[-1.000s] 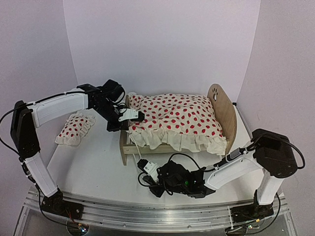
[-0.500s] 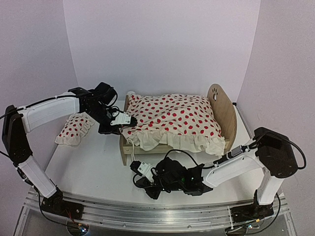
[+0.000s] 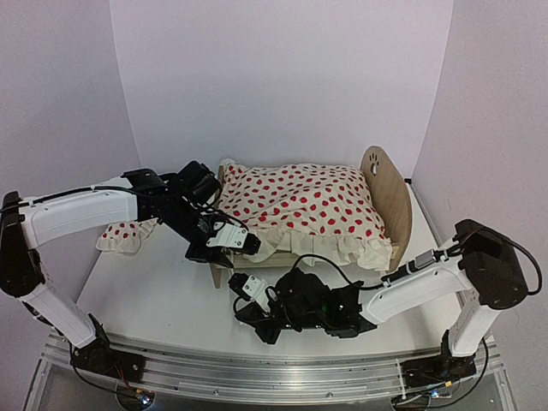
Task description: Set up the pet bed
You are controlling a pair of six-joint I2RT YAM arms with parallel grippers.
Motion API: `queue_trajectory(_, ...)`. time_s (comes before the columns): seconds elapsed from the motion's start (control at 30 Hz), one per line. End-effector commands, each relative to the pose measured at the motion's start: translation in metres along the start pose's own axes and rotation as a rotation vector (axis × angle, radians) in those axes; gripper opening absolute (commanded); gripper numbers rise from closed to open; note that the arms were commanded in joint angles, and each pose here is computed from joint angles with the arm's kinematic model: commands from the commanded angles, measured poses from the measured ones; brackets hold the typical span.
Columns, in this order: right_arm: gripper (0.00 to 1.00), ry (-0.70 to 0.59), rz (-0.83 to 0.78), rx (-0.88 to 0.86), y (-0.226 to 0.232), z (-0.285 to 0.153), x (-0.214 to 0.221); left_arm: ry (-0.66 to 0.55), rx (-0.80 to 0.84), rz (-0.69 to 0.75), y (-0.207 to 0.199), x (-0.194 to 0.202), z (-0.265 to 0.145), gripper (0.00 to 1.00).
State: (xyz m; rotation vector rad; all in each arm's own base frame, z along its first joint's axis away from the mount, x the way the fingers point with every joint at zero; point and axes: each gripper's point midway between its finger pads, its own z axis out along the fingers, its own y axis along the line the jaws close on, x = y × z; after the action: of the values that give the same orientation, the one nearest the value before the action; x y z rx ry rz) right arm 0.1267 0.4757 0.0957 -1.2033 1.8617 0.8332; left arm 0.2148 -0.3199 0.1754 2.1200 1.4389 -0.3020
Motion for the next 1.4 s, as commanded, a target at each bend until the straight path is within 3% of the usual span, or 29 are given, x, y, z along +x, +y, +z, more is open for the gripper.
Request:
queue_trajectory(0.0,0.0,-0.029,0.019,-0.041,0.01,-0.012,-0.009,0.034,-0.08,-0.041,0.03,0.01,0.019,0.4)
queue_trajectory(0.27,0.0,-0.03,0.026,-0.036,0.009,-0.015,-0.008,0.086,-0.119,-0.063,0.04,0.023,0.038,0.36)
queue_trajectory(0.4,0.0,-0.03,0.026,-0.034,0.009,-0.015,-0.008,0.095,-0.136,-0.067,0.044,0.023,0.035,0.11)
queue_trajectory(0.53,0.0,-0.033,0.02,-0.033,0.009,-0.015,-0.009,0.111,-0.144,-0.063,0.044,0.025,0.03,0.0)
queue_trajectory(0.77,0.0,-0.043,0.006,-0.038,0.01,-0.02,-0.013,0.092,-0.076,-0.038,0.026,0.02,0.001,0.0)
queue_trajectory(0.97,0.0,0.016,0.011,-0.089,0.018,-0.025,-0.002,0.112,-0.006,-0.003,0.001,0.044,-0.024,0.0)
queue_trajectory(1.37,0.0,0.03,0.028,-0.141,0.028,-0.025,-0.003,0.128,0.026,0.023,-0.023,0.063,-0.01,0.0)
